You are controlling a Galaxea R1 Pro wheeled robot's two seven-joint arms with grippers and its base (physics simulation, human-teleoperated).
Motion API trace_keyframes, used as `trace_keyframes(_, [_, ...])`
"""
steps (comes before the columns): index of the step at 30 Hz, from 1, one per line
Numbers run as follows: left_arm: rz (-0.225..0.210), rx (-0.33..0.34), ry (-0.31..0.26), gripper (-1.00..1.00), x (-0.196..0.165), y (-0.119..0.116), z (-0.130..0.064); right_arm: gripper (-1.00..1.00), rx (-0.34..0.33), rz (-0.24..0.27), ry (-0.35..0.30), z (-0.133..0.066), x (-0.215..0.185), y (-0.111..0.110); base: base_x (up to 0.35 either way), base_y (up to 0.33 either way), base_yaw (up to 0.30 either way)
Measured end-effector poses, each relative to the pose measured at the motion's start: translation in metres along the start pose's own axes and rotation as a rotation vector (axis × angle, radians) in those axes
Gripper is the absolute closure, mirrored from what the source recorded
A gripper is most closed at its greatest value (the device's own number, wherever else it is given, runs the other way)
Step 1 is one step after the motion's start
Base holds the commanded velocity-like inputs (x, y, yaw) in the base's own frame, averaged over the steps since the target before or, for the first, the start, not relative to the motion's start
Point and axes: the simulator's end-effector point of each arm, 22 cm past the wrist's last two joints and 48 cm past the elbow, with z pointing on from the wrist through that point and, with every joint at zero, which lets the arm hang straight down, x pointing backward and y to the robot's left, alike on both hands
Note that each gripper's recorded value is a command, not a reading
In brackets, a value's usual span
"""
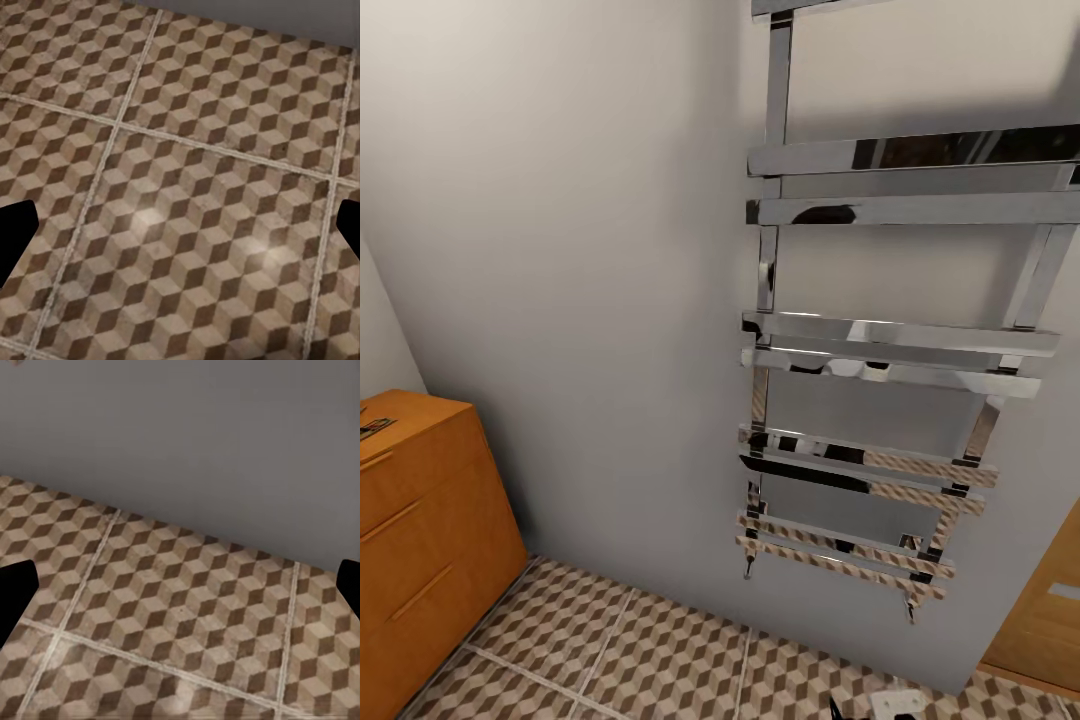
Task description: Take the four mousetraps from the cabinet in the bathroom and place them on the bathroom floor. Make sure all four end up on the same floor surface, and ensure that at least two of them are either under or directly next to the same bathroom sink.
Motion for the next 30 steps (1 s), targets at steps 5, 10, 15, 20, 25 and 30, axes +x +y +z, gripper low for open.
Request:
trace_keyframes(5, [0.000,-0.002,-0.014,-1.00,0.013,0.000,-0.003,-1.00,-0.001,-0.001,0.005,0.000,0.005,0.000,0.000,0.000,0.000])
trace_keyframes(10, [0.001,-0.006,-0.023,-1.00,0.017,0.003,-0.004,-1.00,0.000,-0.001,0.004,-0.001,0.006,0.000,0.000,0.000,0.000])
trace_keyframes(15, [0.003,-0.008,-0.032,-1.00,0.015,0.005,-0.004,-1.00,0.000,-0.002,-0.004,-0.001,0.005,0.000,0.000,0.000,0.000])
trace_keyframes(20, [0.003,-0.006,-0.028,-1.00,0.017,0.003,-0.005,-1.00,-0.003,-0.003,0.022,-0.002,0.019,0.002,0.000,0.000,0.000])
trace_keyframes(25, [0.002,-0.006,-0.007,-1.00,0.027,0.003,-0.006,-1.00,-0.009,-0.005,0.020,-0.003,0.024,0.005,0.000,0.000,0.000])
trace_keyframes(30, [0.002,-0.006,0.003,-1.00,0.032,0.002,-0.007,-1.00,-0.033,-0.023,0.011,-0.003,0.025,0.015,0.000,0.000,0.000])
